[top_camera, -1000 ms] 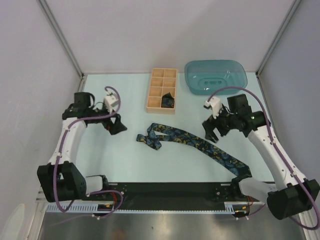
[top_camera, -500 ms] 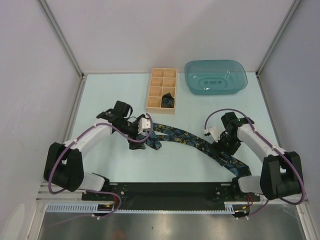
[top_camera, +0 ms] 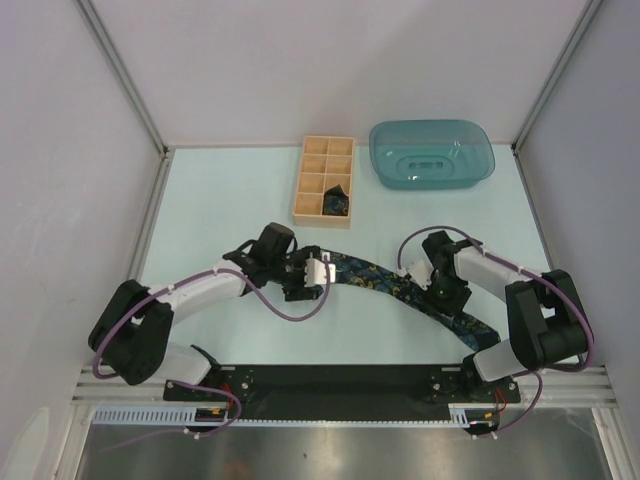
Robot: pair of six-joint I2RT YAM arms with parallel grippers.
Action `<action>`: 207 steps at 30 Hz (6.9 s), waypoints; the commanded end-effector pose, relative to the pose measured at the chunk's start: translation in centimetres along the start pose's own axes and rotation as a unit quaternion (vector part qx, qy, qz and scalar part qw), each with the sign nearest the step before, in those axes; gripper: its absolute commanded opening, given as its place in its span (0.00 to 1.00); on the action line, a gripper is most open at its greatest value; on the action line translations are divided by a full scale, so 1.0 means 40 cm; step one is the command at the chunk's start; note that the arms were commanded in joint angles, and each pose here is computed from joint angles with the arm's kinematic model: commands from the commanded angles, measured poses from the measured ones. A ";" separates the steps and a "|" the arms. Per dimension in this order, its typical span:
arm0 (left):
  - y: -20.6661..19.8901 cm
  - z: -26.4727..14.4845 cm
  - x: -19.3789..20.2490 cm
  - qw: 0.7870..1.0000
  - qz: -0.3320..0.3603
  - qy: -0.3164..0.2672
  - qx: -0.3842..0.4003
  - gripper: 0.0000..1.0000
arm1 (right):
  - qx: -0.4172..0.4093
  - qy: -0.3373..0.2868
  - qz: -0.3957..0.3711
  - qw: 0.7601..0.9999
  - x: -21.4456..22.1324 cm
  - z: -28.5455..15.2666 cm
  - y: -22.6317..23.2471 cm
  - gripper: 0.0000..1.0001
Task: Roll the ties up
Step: Flatten out the tie at the center of the board, then roll the tie at the center of the board.
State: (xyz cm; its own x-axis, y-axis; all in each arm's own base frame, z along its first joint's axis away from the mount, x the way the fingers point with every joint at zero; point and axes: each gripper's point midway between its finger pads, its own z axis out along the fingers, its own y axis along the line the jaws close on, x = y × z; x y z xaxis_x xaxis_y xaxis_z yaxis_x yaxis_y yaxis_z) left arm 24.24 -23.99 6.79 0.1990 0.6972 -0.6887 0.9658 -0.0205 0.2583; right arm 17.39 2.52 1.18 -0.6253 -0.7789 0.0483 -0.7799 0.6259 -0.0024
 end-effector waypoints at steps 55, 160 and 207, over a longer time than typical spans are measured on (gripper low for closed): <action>0.117 -0.291 0.293 0.993 0.017 0.117 -0.005 0.87 | 0.091 -0.116 -0.206 0.967 -0.163 -0.033 -0.233 0.03; 0.137 -0.214 0.407 0.975 -0.123 0.169 0.081 0.68 | 0.117 -0.224 -0.209 0.945 -0.249 -0.193 -0.328 0.61; 0.068 -0.337 0.458 0.988 -0.144 0.058 -0.011 0.74 | -0.366 -0.407 0.109 0.830 -1.182 -0.198 0.485 0.27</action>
State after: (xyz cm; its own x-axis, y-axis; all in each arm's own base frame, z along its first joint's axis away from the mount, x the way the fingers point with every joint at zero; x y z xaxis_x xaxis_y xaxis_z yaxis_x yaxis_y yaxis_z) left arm 28.08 -1.29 4.03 -0.1570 0.7601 -0.6306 0.9716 0.2333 0.0394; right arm 31.24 49.58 4.44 -0.8259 -0.2625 -0.4990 -0.5631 0.4301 0.7057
